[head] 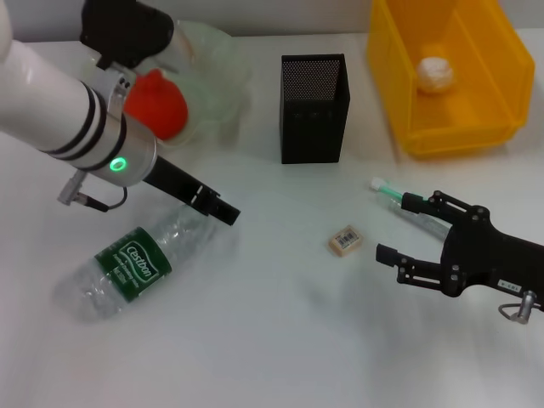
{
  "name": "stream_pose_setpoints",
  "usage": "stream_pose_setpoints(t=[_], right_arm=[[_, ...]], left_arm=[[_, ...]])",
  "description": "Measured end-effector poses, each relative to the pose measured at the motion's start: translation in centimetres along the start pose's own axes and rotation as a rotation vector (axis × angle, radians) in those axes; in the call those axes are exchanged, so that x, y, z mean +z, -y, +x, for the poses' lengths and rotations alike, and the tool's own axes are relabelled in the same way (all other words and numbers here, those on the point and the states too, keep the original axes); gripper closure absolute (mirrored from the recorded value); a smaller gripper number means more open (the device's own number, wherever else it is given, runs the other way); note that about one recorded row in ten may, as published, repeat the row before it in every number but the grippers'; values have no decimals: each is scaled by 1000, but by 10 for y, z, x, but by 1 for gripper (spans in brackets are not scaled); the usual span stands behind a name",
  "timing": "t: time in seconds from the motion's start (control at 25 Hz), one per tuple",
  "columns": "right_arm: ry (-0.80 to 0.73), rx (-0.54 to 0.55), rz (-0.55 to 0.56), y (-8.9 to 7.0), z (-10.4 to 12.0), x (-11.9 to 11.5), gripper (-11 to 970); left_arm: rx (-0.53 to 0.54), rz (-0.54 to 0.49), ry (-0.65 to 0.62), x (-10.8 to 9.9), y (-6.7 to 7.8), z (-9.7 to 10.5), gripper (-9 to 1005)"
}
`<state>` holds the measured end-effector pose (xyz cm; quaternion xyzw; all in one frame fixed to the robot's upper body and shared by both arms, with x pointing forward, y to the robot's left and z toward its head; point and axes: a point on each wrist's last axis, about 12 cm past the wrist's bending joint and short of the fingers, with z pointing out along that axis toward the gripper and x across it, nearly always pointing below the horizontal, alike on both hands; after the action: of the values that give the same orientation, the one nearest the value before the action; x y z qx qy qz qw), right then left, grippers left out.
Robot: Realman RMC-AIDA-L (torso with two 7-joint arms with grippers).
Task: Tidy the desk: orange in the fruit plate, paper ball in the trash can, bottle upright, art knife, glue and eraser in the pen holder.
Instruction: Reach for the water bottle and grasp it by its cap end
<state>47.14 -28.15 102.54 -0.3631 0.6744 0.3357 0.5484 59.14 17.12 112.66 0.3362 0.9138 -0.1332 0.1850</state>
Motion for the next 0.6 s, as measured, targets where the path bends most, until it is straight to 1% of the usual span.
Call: stream_pose_setpoints(t=[0.16, 0.28, 0.6], right_arm=[[1, 9, -2, -1, 1, 1, 107], [1, 12, -3, -1, 1, 1, 107], [5, 11, -1, -1, 1, 1, 107]], left_arm=[[62, -10, -17, 10, 9, 1, 194], [94, -21, -18, 14, 13, 1, 221], [109, -18, -12, 14, 15, 2, 294]])
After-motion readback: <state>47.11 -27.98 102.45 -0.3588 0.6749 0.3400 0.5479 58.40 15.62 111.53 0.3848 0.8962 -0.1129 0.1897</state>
